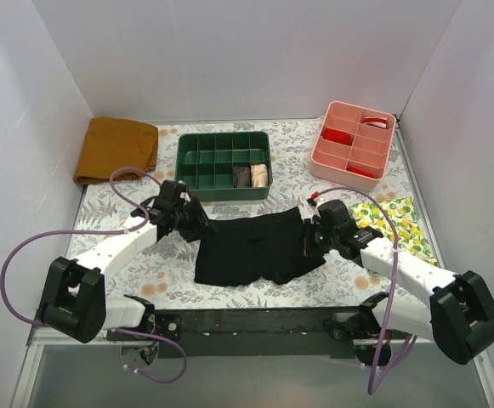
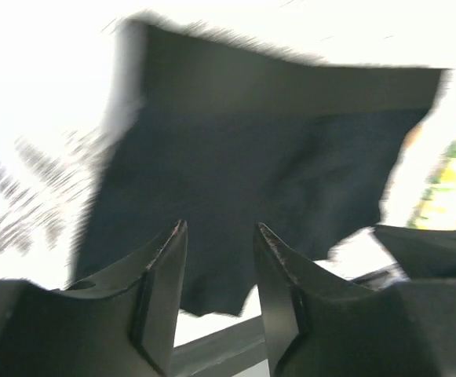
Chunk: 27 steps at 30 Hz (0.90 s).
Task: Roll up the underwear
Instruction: Flatten out the underwear at the center of the board.
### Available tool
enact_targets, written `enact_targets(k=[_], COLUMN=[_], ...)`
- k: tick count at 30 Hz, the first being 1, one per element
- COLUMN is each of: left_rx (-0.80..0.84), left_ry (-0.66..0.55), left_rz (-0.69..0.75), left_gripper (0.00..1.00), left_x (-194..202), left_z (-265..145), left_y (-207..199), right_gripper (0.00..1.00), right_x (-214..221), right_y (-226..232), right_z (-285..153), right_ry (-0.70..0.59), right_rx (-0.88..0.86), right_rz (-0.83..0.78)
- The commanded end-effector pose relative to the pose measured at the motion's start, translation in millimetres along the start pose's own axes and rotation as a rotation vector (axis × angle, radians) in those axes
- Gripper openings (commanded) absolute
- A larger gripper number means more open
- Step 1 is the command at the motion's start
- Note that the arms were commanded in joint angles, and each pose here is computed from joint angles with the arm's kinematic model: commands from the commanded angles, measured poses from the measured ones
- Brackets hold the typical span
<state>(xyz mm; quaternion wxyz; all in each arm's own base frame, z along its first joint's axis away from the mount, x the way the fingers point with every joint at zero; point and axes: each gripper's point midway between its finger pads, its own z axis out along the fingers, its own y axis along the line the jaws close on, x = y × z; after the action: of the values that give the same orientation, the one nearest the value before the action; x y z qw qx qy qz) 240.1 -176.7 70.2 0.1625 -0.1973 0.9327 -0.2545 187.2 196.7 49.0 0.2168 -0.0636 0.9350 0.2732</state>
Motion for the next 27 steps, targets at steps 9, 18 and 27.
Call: enact_targets(k=[9,18,27], left_rx=[0.239,0.142,-0.039], left_ry=[0.177,0.269,0.225], left_rz=[0.072,0.07,0.119], left_gripper=[0.4,0.39,0.39], left_x=[36,78,78], left_z=[1,30,34], left_y=[-54,-22,24], right_gripper=[0.01,0.01,0.01], right_x=[19,52,69], right_y=[64,66,25], right_z=[-6,2,20], right_ry=[0.036,0.103,0.134], right_rx=[-0.165,-0.172,0.003], right_rz=[-0.034,-0.014,-0.007])
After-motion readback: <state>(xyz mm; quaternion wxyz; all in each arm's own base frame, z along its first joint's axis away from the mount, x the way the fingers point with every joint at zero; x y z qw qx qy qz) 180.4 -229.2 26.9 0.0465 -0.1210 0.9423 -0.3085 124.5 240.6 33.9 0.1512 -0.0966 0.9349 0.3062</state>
